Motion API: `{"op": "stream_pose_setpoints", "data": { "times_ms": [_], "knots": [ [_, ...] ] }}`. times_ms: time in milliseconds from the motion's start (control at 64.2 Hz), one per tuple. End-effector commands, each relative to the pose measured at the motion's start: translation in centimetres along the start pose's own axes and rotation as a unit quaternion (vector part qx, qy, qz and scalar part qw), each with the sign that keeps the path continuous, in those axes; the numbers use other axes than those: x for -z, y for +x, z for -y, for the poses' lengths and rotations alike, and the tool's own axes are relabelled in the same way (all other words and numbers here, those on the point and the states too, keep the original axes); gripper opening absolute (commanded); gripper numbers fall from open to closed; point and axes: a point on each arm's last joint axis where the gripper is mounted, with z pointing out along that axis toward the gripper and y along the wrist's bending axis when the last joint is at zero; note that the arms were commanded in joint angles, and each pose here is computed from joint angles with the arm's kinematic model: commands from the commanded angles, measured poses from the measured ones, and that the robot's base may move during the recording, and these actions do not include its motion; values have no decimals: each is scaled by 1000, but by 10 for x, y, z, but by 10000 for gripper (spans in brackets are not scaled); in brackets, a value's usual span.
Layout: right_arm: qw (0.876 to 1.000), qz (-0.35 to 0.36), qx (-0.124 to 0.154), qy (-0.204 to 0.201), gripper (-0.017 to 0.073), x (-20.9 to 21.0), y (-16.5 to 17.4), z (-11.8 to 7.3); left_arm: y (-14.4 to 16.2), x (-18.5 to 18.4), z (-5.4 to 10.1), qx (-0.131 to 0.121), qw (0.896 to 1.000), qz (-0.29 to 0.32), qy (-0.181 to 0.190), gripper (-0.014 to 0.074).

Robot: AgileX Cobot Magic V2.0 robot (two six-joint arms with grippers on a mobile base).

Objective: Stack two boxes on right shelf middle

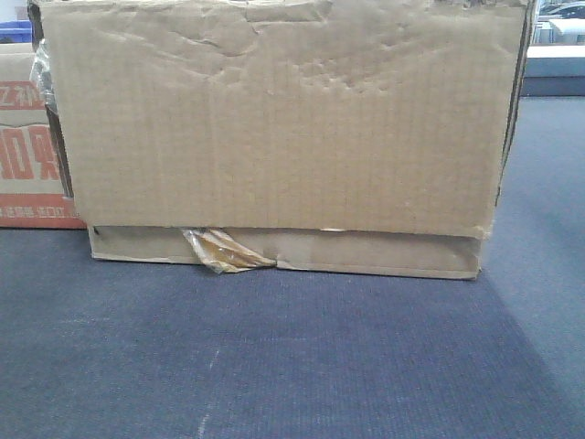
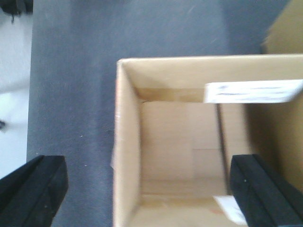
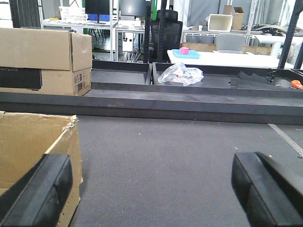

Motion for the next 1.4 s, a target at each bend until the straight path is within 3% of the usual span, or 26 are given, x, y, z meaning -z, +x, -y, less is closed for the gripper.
{"op": "stream_pose_setpoints", "data": {
  "times_ms": [0, 358, 638, 716, 763, 965, 1230, 1386],
  "knots": [
    [1000, 15, -2, 3, 570, -1, -4, 1, 0, -24, -10, 4, 1000, -21, 5, 600],
    [1000, 18, -2, 3, 570, -1, -5, 1, 11, -106, -16, 6, 995, -99, 22, 600],
    [1000, 17, -2, 3, 570, -1, -5, 1, 12, -117, -16, 6, 994, -104, 21, 588],
    [1000, 17, -2, 3, 570, -1, -5, 1, 12, -116, -18, 2, 994, -104, 14, 506],
    [1000, 17, -2, 3, 570, -1, -5, 1, 11, -116, -19, -1, 995, -103, 8, 414],
    [1000, 17, -2, 3, 570, -1, -5, 1, 11, -111, -24, -15, 994, -104, -21, -113],
    [1000, 17, -2, 3, 570, -1, -5, 1, 12, -107, -25, -19, 993, -114, -26, -111],
    [1000, 17, -2, 3, 570, -1, -5, 1, 9, -87, -25, -13, 995, -96, -36, -111]
  ]
}}
